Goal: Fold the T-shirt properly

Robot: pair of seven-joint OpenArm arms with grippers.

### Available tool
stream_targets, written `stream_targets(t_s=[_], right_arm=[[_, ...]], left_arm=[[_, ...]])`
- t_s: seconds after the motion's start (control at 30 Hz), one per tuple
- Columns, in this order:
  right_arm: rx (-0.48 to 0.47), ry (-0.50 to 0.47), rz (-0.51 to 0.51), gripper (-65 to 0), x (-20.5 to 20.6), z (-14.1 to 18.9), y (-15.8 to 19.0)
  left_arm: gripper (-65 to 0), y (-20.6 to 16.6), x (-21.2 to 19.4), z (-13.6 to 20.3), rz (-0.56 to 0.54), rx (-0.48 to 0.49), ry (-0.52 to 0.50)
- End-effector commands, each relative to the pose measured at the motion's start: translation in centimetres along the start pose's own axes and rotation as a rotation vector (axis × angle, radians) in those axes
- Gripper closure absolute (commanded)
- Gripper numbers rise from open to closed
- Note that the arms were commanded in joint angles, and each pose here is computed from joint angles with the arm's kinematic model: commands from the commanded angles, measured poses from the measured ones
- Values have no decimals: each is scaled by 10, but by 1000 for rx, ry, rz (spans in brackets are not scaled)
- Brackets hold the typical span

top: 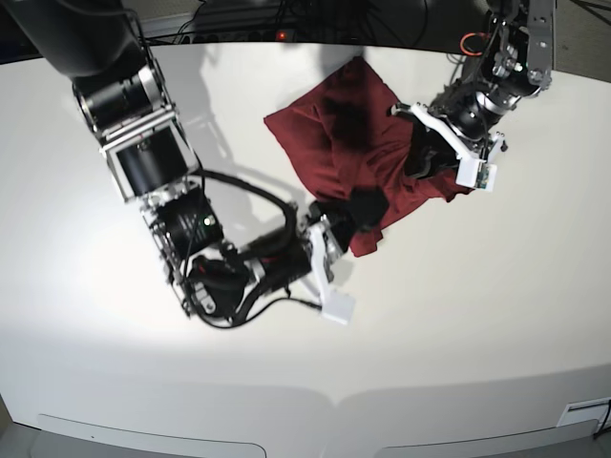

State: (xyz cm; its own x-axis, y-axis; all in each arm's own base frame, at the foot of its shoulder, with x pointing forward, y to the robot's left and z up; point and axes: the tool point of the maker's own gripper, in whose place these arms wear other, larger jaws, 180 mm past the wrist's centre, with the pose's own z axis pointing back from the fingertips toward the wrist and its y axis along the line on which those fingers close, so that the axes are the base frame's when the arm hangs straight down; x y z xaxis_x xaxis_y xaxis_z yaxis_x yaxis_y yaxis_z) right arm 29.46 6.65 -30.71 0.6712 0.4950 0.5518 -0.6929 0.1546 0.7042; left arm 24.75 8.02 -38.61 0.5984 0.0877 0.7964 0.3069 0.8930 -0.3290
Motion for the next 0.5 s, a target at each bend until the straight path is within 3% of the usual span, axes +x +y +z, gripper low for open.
stream_targets(t_s=[0.0, 0.1, 0.2, 0.47], right_arm=[[-33, -7, 50, -159, 16, 8, 0], [-157, 74, 63, -250, 6, 13, -21], [-248, 148, 54, -303, -11, 15, -39], [-236, 164, 46, -308, -19, 9, -38]], left_arm=[[-74, -3, 11, 2, -5, -11, -38], [-74, -3, 11, 2, -5, -11, -38], [-74, -3, 11, 2, -5, -10, -37], [-74, -3, 11, 2, -6, -10, -38]])
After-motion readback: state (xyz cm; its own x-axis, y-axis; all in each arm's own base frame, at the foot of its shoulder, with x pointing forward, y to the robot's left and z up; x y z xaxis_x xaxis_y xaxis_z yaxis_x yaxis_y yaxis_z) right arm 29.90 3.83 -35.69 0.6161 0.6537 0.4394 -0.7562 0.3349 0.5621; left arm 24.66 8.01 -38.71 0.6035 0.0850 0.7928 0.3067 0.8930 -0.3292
